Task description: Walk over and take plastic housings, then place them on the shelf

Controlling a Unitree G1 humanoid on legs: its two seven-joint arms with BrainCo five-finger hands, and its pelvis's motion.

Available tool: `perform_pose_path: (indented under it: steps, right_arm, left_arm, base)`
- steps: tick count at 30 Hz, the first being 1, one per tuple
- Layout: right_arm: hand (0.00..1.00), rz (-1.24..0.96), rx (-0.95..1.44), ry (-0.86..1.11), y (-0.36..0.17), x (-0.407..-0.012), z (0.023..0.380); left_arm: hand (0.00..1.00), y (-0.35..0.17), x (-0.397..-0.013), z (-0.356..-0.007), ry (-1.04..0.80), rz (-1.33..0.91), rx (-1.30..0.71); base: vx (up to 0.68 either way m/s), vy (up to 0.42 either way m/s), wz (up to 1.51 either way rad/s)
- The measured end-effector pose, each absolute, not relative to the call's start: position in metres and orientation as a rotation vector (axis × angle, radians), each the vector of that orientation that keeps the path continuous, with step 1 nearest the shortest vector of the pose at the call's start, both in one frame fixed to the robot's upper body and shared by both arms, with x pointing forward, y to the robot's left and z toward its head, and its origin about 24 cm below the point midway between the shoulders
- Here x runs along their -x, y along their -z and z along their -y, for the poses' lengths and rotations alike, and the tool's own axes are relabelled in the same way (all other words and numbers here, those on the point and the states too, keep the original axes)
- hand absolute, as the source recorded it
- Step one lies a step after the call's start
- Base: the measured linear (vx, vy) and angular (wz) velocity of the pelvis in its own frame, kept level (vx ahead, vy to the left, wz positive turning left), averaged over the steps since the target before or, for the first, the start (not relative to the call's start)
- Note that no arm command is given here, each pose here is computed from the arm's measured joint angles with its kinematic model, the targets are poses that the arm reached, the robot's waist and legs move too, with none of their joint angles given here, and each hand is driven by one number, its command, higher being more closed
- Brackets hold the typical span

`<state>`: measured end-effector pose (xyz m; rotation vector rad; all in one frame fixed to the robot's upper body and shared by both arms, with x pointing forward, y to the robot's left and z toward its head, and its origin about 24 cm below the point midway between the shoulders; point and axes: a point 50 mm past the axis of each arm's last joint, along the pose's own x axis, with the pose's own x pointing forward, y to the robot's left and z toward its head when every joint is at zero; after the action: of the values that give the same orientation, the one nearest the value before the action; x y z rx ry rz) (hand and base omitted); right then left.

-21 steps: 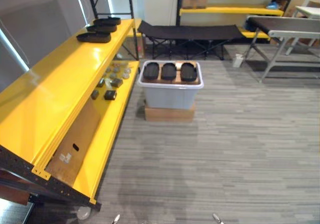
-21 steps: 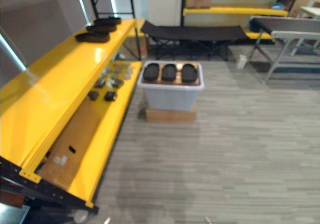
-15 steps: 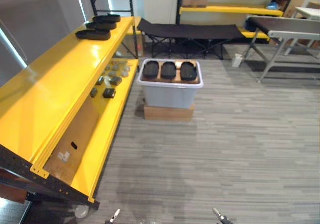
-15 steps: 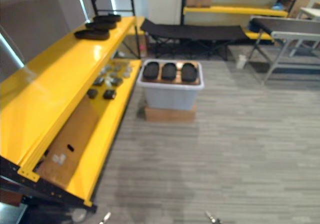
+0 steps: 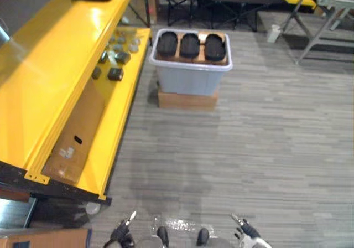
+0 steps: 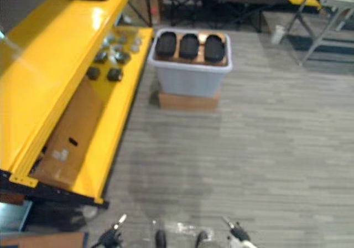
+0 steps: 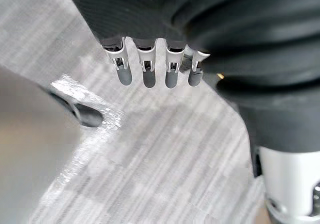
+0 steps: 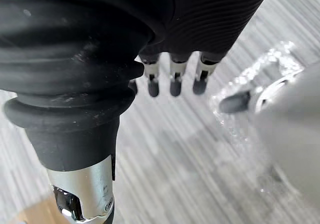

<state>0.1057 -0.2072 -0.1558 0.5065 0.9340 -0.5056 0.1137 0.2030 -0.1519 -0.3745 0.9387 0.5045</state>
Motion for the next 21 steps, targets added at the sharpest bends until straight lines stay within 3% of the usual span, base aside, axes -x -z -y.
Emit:
perform_pose_path:
  steps: [6, 21]
  right_arm:
    - [0.0, -0.895, -0.509, 0.511, 0.154, -0.109, 0.206]
    - [0.0, -0.964, -0.505, 0.467, 0.159, -0.095, 0.192]
  left_arm:
    - [0.0, 0.144, -0.125, -0.205, -0.592, -0.834, 0.331]
    - [0.0, 0.152, -0.108, -0.203, -0.589, -0.923, 0.391]
  base:
    - [0.0, 0.002, 0.02]
    - [0.0, 0.0, 0.01]
